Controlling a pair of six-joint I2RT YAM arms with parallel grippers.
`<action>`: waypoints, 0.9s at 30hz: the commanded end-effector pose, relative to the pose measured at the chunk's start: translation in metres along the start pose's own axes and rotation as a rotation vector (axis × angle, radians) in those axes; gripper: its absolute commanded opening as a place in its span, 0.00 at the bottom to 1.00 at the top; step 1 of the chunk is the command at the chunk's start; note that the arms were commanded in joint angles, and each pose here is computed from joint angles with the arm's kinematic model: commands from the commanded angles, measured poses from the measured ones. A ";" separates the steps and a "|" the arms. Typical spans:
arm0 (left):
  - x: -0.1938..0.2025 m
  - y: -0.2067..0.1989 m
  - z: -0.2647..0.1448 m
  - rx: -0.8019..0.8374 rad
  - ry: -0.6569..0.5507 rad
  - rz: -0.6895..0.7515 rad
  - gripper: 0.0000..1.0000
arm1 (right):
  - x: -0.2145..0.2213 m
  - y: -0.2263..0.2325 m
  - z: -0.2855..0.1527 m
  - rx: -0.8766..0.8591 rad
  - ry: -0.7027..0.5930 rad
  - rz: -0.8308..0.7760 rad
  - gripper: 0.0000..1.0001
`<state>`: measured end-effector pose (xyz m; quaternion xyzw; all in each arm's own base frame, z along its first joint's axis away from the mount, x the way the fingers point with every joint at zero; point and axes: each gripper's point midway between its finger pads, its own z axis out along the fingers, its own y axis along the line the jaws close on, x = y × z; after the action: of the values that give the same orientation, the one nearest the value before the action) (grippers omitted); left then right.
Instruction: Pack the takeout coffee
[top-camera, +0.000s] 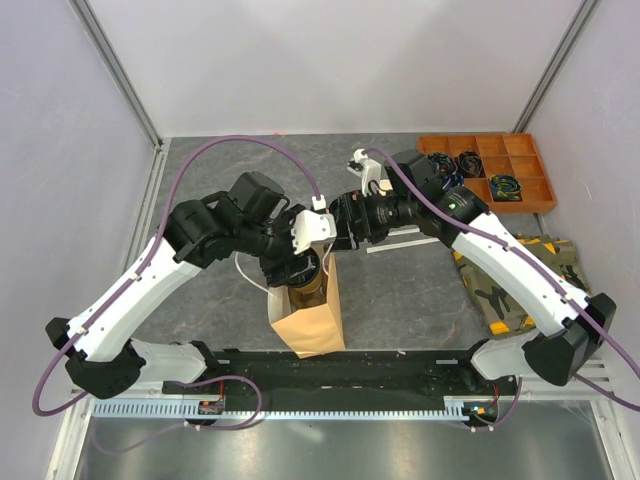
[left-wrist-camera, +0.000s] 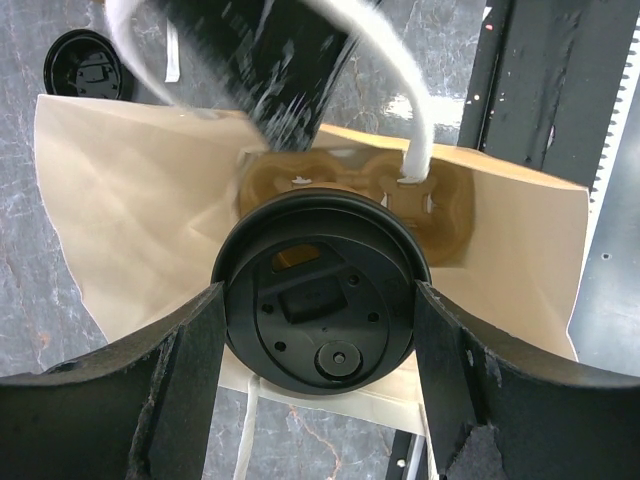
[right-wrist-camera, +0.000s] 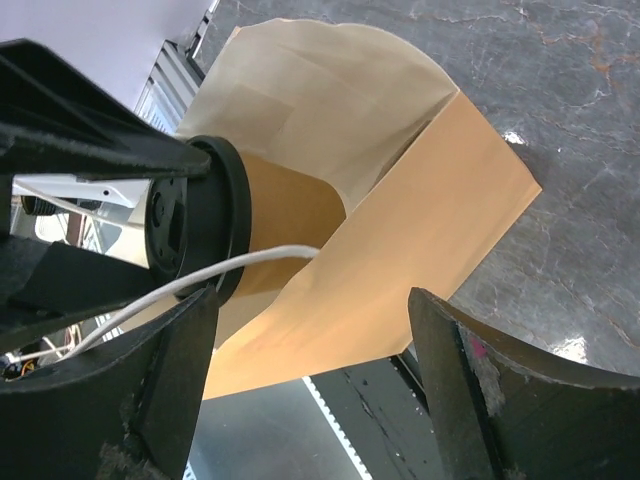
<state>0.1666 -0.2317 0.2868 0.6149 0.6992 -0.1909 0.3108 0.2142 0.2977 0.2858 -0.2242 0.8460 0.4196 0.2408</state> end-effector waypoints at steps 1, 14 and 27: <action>-0.011 0.003 -0.002 -0.023 -0.037 -0.015 0.34 | -0.009 0.013 0.005 -0.047 0.006 -0.019 0.85; 0.000 0.002 -0.001 -0.043 -0.021 -0.042 0.33 | -0.015 0.001 -0.003 0.051 -0.022 -0.080 0.13; -0.008 -0.006 -0.019 -0.092 -0.189 -0.009 0.32 | -0.034 0.022 -0.030 0.011 -0.249 -0.446 0.00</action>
<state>0.1620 -0.2252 0.2948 0.5831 0.6930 -0.2012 0.3732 0.2089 0.2858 0.3085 -0.3117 0.7929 0.3909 0.3483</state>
